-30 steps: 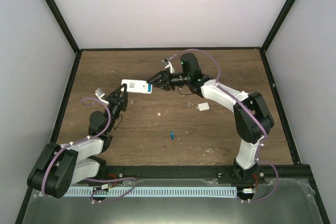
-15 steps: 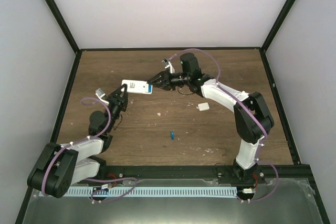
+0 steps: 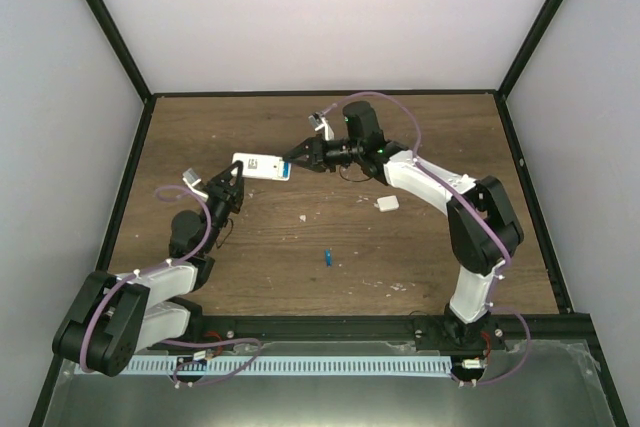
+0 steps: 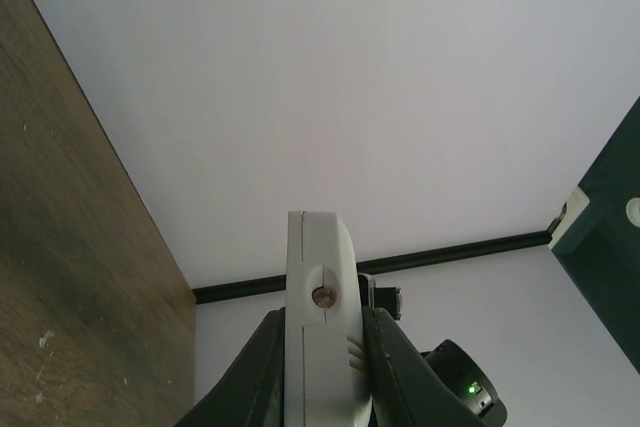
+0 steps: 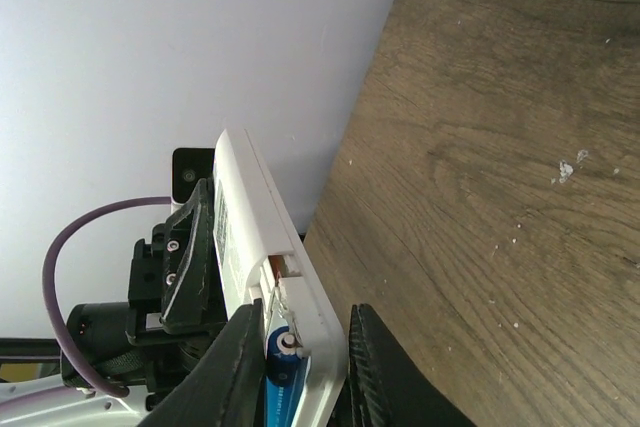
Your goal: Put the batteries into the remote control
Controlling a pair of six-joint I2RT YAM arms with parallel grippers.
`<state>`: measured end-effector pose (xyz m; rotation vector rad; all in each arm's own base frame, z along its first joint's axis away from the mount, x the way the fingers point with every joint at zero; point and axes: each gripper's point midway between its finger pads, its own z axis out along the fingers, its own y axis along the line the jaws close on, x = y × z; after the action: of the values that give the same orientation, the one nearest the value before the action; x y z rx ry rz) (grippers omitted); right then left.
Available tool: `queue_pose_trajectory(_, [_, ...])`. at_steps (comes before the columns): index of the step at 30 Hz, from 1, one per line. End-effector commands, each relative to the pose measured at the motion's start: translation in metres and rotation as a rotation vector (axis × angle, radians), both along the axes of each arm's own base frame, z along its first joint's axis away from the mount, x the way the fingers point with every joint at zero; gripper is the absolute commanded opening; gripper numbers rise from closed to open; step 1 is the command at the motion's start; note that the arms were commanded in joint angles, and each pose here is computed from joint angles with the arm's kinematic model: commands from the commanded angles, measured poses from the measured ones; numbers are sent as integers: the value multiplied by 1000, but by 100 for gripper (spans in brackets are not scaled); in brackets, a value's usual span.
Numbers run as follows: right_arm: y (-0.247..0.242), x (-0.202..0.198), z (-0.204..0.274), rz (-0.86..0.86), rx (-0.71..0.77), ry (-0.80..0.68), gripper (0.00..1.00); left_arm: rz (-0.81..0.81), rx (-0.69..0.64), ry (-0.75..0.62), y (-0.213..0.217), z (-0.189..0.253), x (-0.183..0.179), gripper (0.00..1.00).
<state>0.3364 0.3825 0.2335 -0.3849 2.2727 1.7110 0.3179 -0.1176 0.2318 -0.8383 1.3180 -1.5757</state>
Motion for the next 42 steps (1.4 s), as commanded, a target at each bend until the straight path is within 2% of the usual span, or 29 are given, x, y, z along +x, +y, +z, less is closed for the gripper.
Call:
queue_pose_trajectory(1, [-2,-7,6,3,-15,-22,16,25,-36,-83,6,25,0,0])
queue_pose_trajectory(16, [7,-13,-3,43,-5,12,21,27,-44,-89,7,27,0,0])
queue_pose_trajectory(36, [9,-16,0,59,38,21,3,28,-47,-87,9,26,0,0])
queue_pose_trajectory(40, [7,-15,3,43,29,11,7,31,-47,-88,10,27,0,0])
queue_pose_trajectory(42, [3,-12,4,19,5,-6,14,38,-40,-91,11,26,0,0])
